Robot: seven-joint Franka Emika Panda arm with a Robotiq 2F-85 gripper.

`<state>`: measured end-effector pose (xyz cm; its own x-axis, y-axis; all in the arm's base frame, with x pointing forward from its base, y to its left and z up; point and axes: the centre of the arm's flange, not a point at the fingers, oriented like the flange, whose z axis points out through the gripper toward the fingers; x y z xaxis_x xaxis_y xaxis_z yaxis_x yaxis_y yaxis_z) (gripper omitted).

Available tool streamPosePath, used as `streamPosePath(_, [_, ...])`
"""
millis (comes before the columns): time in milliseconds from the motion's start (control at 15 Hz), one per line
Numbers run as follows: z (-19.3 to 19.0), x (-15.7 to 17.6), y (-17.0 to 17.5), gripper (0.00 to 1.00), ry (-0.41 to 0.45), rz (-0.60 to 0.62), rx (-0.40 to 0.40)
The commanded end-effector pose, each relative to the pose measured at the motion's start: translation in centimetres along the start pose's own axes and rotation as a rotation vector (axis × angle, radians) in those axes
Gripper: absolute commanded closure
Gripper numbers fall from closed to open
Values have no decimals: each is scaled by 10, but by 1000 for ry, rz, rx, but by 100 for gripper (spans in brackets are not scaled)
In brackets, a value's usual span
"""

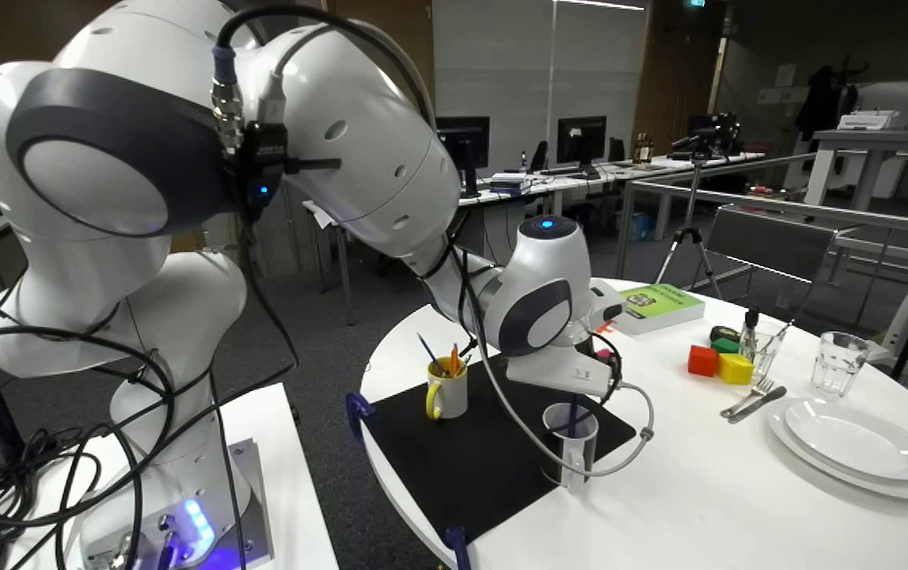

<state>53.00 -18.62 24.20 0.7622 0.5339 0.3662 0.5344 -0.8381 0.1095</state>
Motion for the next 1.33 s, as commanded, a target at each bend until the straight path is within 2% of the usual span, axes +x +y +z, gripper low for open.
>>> streamPosePath(0, [3, 3, 1, 0, 25, 10, -19])
streamPosePath(333, [6, 4, 2, 0, 26, 16, -12])
streamPosePath(400, [7, 4, 2, 3, 27, 18, -9])
streamPosePath(467, [8, 4, 1, 20, 28, 18, -5])
streamPosePath(667, [11, 4, 1, 36, 31, 18, 2])
streamPosePath(1200, [11, 5, 1, 97, 40, 15, -2])
streamPosePath(1267, [11, 5, 2, 100, 42, 13, -3])
